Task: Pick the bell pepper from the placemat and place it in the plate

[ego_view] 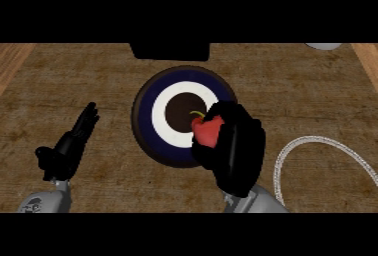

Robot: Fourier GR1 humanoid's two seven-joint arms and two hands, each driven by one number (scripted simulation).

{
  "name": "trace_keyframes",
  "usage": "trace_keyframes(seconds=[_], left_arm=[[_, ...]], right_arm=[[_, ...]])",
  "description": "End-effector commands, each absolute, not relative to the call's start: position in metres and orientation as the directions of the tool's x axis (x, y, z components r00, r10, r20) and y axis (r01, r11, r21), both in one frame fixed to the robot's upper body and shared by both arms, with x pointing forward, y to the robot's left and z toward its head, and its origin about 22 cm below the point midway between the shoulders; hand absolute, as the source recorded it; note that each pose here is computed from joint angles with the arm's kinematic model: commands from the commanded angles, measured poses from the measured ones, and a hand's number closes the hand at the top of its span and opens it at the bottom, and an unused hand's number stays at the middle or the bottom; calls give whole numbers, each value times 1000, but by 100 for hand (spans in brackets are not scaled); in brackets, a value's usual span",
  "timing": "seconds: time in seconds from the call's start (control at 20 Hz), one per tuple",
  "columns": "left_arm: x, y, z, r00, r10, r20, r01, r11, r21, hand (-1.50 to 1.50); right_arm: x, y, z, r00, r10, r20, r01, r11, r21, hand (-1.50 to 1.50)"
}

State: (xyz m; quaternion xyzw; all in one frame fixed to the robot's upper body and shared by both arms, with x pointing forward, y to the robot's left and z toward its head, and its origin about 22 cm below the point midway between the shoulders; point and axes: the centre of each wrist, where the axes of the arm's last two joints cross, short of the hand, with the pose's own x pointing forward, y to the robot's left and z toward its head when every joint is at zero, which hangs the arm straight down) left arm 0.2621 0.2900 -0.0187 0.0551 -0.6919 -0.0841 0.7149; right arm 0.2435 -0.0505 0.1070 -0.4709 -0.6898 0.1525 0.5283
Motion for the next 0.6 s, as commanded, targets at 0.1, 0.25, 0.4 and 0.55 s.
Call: trace_keyframes(seconds=[0.1,0.25,0.4,0.55], left_arm=[[270,291,-13,20,-197,980,35,980,196,0],[271,290,-17,42,-196,980,48,980,194,0],[268,284,-18,5,-196,981,45,980,196,0],[267,303,-16,29,-193,981,38,981,192,0]], right_arm=[[291,-39,111,108,639,762,565,591,-576,-150],[308,-38,104,166,622,765,534,596,-600,-150],[317,-39,89,186,568,802,531,628,-568,-150],[316,-41,95,68,496,866,593,678,-435,-150]])
